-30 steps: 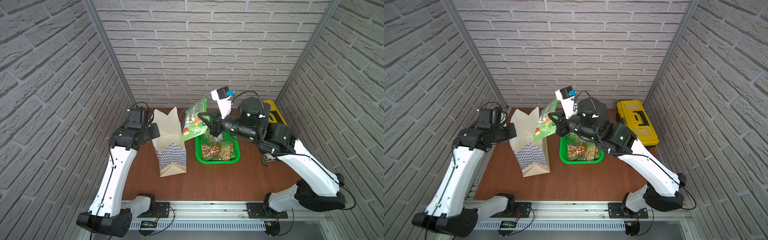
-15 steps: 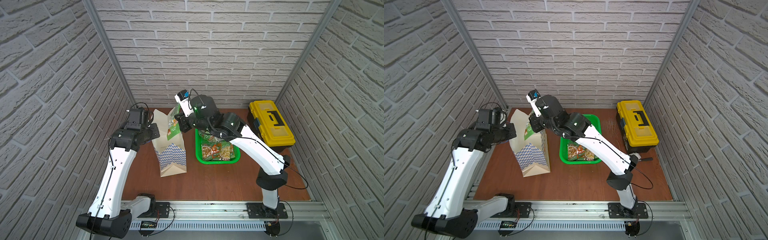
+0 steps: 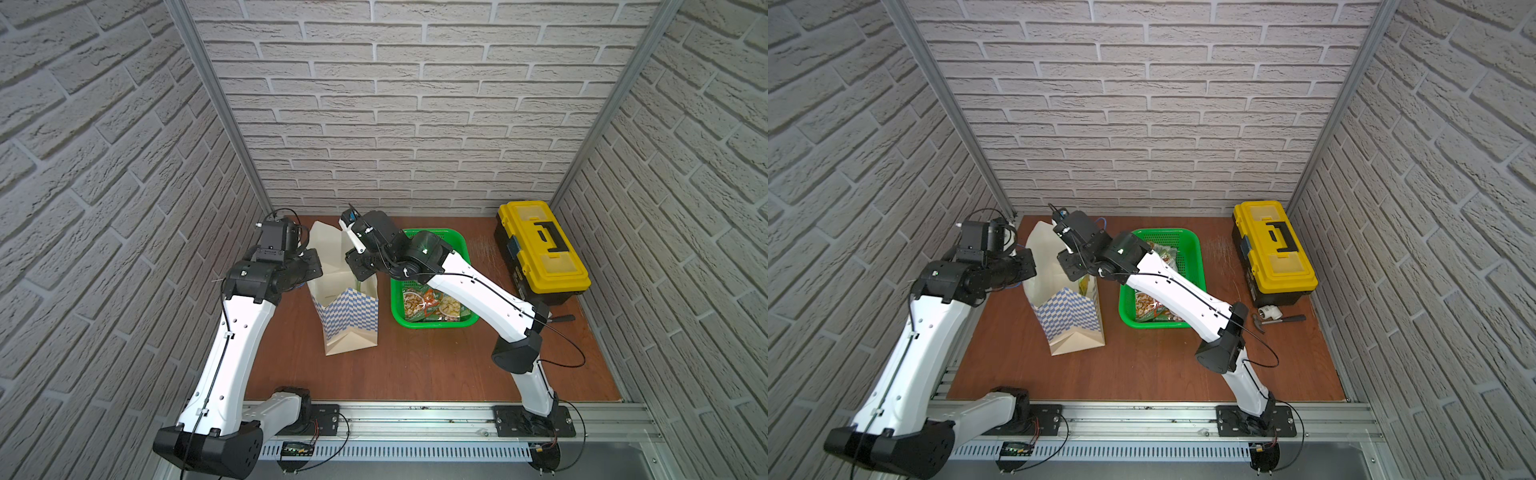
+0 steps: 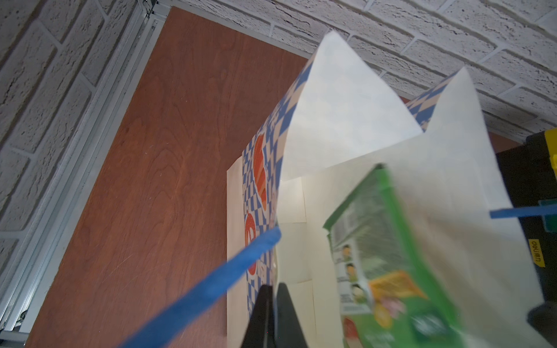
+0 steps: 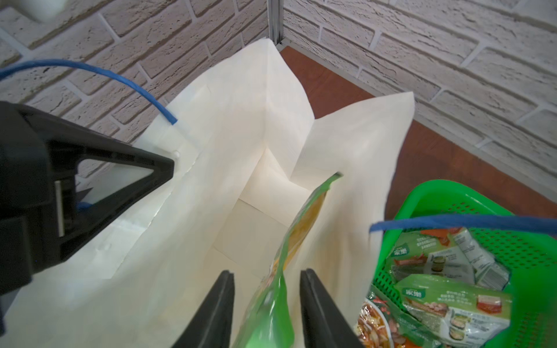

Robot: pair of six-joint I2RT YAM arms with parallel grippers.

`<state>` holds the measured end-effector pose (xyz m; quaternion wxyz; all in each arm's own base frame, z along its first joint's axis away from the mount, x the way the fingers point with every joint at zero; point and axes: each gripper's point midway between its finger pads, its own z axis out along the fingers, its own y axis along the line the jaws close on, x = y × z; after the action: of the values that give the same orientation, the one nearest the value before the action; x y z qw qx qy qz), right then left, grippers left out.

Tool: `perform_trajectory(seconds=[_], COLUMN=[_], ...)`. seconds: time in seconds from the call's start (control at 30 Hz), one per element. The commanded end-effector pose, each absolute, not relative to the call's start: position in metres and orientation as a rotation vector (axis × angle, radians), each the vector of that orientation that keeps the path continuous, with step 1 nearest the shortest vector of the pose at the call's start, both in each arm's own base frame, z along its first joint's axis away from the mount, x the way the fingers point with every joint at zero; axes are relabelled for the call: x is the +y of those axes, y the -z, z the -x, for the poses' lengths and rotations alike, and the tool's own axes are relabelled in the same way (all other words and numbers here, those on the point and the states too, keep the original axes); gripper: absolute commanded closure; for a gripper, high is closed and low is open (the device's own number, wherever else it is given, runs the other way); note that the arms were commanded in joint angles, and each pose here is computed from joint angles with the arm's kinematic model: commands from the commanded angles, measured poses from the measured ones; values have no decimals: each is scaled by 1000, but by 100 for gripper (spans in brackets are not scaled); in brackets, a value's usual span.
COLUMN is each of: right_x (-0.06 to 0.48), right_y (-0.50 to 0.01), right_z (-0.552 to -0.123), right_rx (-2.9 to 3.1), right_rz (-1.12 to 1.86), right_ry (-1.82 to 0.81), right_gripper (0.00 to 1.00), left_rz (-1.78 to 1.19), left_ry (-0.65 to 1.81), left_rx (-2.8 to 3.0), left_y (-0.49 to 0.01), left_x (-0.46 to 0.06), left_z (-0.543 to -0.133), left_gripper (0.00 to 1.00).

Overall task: Place the condiment packets inside the bag
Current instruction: Place the condiment packet in the paper bag, then place the paper bag at the center of the board.

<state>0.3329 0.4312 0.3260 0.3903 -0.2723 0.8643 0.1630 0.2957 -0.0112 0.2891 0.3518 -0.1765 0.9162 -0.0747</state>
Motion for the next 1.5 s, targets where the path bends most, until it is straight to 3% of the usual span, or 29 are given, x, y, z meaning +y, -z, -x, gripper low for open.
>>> perform_trajectory(seconds=[0.0,0.1,0.37,0.57,0.93,1.33,1.47], right_x=[419,415,390,338,224,185,179], right_y=[-371,-371,-428,-432,-327,-211,-181], right_z=[-323,-317,-281,-268,-258,-292,-305], right_rx=[2111,2119,1996,1961,2114,2377,2462], right_rz=[664,665,632,556,339,185,162], right_ry=[-470,-489,-735,-696,-379,-317,-245], right_gripper=[50,45,35,30,13,13,19], left_rz=[443,430,424,401,319,370,437], left_ry=[226,228,209,203,232,213,211], left_rx=[2318,2317,2316,2306,2309,2293,2298], left_y=[-295,-294,-296,-302,-303,-290,-283], left_x=[-14,-15,-12,-12,-19,-5,4], left_z=[-305,-307,-305,-304,-305,-306,-309], left_gripper=[100,100,100,100,100,100,100])
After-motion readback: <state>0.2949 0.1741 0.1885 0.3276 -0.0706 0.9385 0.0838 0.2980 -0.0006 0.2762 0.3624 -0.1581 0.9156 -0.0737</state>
